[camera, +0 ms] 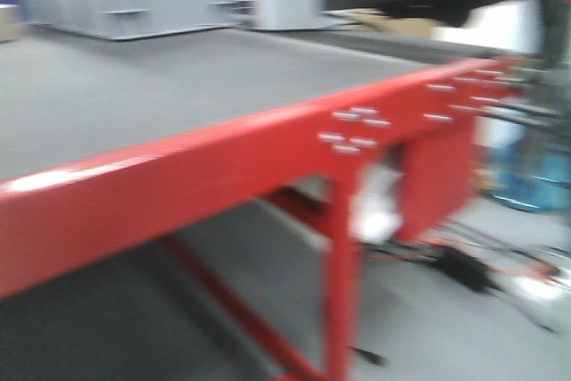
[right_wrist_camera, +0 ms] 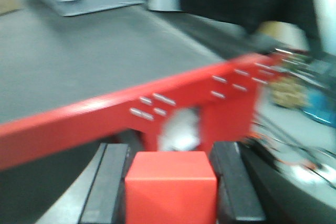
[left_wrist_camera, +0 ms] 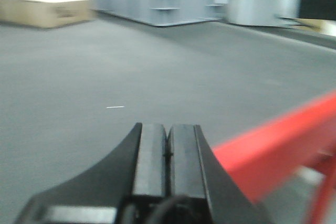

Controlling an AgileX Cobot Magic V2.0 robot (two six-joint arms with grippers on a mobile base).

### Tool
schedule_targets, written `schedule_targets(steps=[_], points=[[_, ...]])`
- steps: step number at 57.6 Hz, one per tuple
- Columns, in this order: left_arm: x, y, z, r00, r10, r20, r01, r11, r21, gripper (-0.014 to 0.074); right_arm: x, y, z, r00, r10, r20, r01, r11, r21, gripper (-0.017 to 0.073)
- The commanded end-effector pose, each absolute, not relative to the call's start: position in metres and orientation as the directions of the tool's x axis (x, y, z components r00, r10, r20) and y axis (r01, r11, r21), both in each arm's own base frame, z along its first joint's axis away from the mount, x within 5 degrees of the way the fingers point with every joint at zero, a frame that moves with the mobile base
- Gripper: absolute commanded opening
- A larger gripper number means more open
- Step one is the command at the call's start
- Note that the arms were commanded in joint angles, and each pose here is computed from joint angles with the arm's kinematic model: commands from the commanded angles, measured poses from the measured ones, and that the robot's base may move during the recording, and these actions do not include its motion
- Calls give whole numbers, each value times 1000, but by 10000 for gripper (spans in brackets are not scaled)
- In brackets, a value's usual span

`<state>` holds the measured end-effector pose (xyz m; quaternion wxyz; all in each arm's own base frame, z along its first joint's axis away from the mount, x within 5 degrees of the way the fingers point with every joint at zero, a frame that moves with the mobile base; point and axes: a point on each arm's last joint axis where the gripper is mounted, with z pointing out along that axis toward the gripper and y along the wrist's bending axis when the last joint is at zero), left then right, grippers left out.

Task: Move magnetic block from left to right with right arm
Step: 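Turn the base past the black chair toward the second table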

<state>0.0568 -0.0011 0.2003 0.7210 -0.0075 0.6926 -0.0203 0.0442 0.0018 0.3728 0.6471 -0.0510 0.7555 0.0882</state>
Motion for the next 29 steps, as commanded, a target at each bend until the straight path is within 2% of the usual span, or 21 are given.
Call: schedule_targets(steps=[1,29], points=[[56,0,206,123,-51,-991,14,999,-50,-126,44,2,389,-53,38,-998,-204,978,48,183],[56,0,206,123,-51,-991,14,999,-50,-126,44,2,389,-53,38,-998,-204,978,48,183]])
